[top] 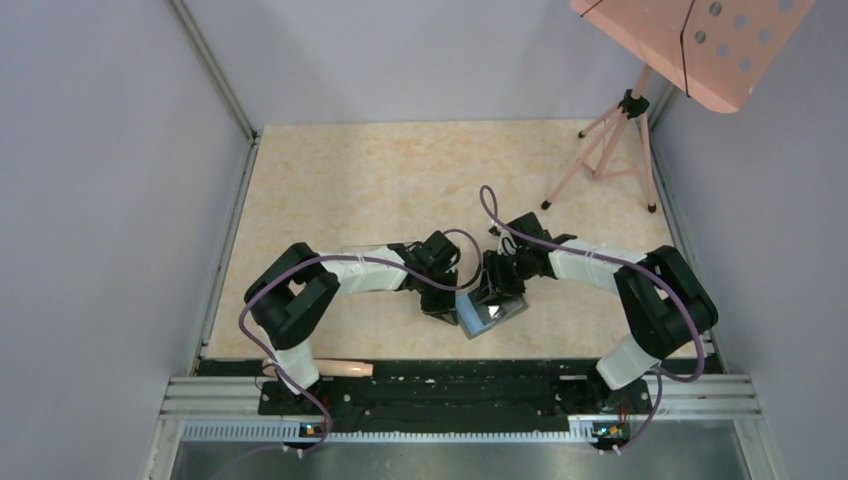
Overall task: Put the credit cards into the card holder
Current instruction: Insert the credit card into the card holder.
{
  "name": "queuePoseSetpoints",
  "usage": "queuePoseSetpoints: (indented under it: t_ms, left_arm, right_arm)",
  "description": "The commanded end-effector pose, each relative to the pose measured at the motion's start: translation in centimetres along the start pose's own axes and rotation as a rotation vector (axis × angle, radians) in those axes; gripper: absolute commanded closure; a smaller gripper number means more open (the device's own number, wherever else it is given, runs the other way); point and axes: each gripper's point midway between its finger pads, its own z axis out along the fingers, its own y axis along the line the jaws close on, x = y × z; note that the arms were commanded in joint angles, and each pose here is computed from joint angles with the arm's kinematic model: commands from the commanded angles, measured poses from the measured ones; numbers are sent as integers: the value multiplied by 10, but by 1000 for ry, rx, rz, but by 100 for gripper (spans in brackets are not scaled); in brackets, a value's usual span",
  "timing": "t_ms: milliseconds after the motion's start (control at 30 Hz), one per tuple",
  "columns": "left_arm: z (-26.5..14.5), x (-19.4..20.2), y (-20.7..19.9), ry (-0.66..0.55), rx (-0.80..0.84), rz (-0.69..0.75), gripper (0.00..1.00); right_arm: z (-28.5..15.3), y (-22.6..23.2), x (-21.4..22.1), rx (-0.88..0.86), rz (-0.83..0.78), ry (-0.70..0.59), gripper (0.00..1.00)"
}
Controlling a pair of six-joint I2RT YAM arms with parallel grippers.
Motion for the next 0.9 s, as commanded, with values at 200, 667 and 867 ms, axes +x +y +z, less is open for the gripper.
queuePoseSetpoints:
  t_ms: [200, 667, 867]
  left_arm:
    - [7, -25, -19, -69, 44, 27, 100]
    - [10, -22, -15, -60, 40, 16, 100]
    - [12, -22, -17, -58, 55, 10, 100]
  right_arm:
    - [20, 23, 31, 3, -71, 116, 51]
    - [-18, 12, 3, 213, -221, -23, 28]
    - [-27, 18, -3, 214, -282, -57, 25]
